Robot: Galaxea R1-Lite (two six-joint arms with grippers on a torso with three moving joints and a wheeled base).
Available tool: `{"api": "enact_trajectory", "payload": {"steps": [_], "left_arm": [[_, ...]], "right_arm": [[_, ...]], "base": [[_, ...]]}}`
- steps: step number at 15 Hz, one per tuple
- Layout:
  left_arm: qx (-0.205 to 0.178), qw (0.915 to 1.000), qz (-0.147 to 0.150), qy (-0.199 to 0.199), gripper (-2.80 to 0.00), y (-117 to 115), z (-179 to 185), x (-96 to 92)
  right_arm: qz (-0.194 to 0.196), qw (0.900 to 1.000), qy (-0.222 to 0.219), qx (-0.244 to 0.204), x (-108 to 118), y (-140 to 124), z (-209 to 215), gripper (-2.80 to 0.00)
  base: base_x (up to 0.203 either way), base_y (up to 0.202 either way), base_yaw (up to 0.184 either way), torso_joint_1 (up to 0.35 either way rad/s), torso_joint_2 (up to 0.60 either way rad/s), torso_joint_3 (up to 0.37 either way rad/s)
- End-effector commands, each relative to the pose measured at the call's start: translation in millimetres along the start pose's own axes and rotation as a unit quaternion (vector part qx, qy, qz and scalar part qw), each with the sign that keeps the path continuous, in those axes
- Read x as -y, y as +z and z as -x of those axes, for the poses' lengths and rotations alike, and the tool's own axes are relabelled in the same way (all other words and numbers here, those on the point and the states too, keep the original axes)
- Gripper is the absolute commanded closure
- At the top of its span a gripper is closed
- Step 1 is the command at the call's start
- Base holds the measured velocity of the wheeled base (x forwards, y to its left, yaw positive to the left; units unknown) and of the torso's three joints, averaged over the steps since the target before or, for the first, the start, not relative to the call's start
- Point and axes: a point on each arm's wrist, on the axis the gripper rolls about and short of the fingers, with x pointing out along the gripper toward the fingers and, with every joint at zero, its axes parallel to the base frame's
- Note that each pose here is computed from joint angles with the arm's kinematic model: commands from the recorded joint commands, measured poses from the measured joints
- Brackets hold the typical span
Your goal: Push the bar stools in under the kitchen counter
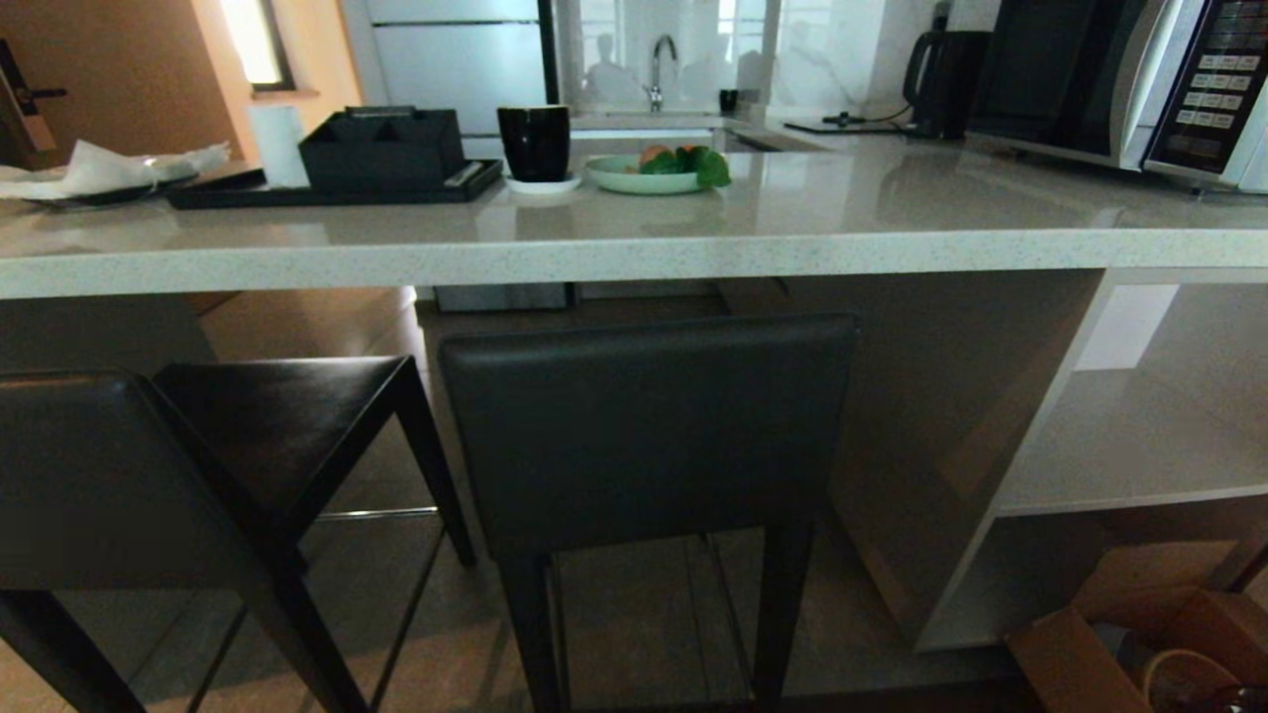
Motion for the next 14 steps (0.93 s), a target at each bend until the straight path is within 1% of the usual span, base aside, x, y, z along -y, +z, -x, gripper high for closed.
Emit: {"api": "enact_trajectory", "payload": {"steps": [1,3,5,6,14], "left_arm": [[0.000,1.0000,0.001,0.000,0.00,0.1,-0.1,0.0],[-0.001,1.0000,-0.001,0.000,0.00,0.0,-0.1,0.0],[0.000,1.0000,0.005,0.000,0.00,0.1,-0.1,0.0],[0.000,1.0000,0.007,0.000,0.00,0.1,-0.1,0.0],[0.000,0.9999,0.011,0.000,0.00,0.3,-0.1,0.0]], "right_arm": [[0.000,1.000,0.001,-0.001,-0.1,-0.3,-0.2,0.00],[0.001,1.000,-0.001,-0.002,0.0,-0.7,-0.3,0.00],[-0.018,1.000,-0.004,-0.002,0.1,-0.4,-0.2,0.00],[-0.020,1.000,-0.004,-0.002,0.1,-0.6,-0.4,0.00],[-0.022,1.000,-0.004,-0.001,0.2,-0.2,-0.2,0.00]], "base": [[0.000,0.000,0.000,0.000,0.00,0.000],[0.000,0.000,0.000,0.000,0.00,0.000],[0.000,0.000,0.000,0.000,0.00,0.000],[0.000,0.000,0.000,0.000,0.00,0.000],[0.000,0.000,0.000,0.000,0.00,0.000]]}}
